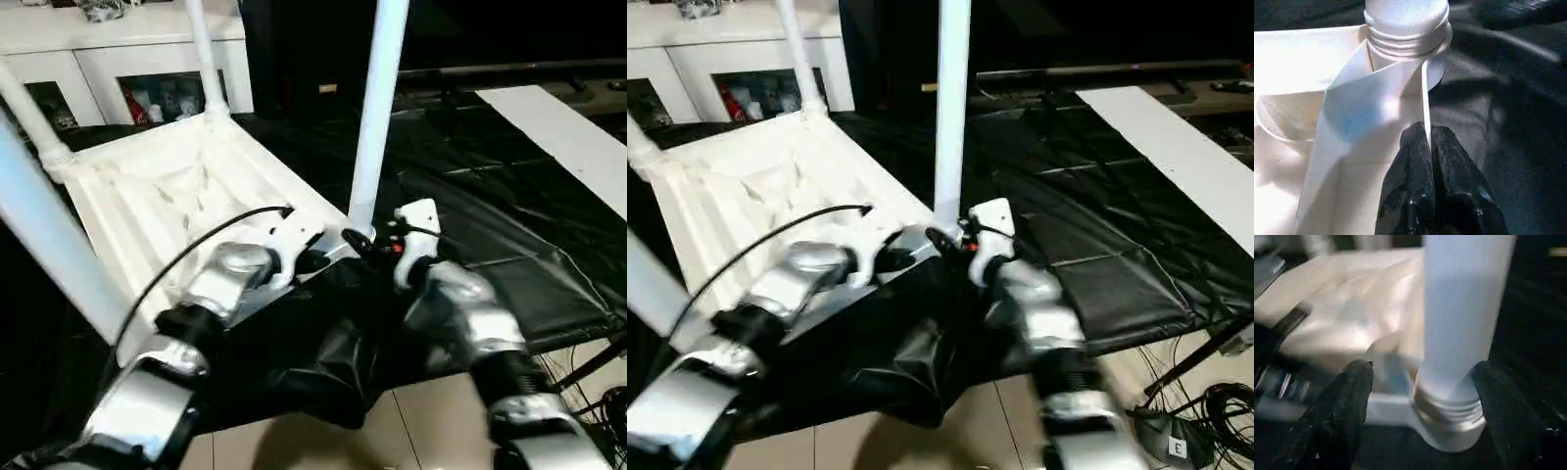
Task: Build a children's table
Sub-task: Rotate leg to tighten
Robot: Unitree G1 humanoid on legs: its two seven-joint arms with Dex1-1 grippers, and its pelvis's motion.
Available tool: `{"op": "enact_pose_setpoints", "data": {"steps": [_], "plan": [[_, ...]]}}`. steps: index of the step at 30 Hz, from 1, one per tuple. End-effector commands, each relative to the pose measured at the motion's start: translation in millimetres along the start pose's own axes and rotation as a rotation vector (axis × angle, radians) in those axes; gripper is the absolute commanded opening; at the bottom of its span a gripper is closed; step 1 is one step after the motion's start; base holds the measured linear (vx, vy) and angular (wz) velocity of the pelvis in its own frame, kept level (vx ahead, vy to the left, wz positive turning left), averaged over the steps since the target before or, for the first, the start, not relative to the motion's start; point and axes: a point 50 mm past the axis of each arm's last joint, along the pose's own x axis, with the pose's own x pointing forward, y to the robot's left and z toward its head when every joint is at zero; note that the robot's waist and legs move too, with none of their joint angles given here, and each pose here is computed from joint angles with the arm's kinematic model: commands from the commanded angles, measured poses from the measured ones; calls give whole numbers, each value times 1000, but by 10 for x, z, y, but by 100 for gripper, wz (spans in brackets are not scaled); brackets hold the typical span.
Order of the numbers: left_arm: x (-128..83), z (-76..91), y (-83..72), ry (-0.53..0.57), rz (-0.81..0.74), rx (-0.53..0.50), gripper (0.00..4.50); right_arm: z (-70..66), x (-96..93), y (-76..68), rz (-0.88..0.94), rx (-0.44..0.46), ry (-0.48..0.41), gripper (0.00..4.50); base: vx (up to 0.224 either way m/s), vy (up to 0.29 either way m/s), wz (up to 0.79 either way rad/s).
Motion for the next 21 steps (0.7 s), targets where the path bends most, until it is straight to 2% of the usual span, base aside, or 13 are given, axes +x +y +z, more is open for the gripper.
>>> {"op": "enact_pose_setpoints", "data": {"steps": [1,3,5,7,15,21], "plan": [[-30,-242,-154,93,-157,1,0,20,-76,59,141,-77,36,344,0,0,0],[-93,-258,-184,94,-214,31,0,12,-173,41,197,-123,72,344,0,0,0],[-190,-259,-261,72,-334,73,0,4,-287,24,270,-169,122,344,0,0,0],[-240,-243,-304,53,-390,105,0,7,-328,39,308,-191,143,344,0,0,0],[-259,-176,-349,33,-420,121,0,-45,-343,162,421,-191,180,344,0,0,0],[-272,-175,-354,39,-424,124,0,-77,-340,163,441,-202,210,344,0,0,0]]}}
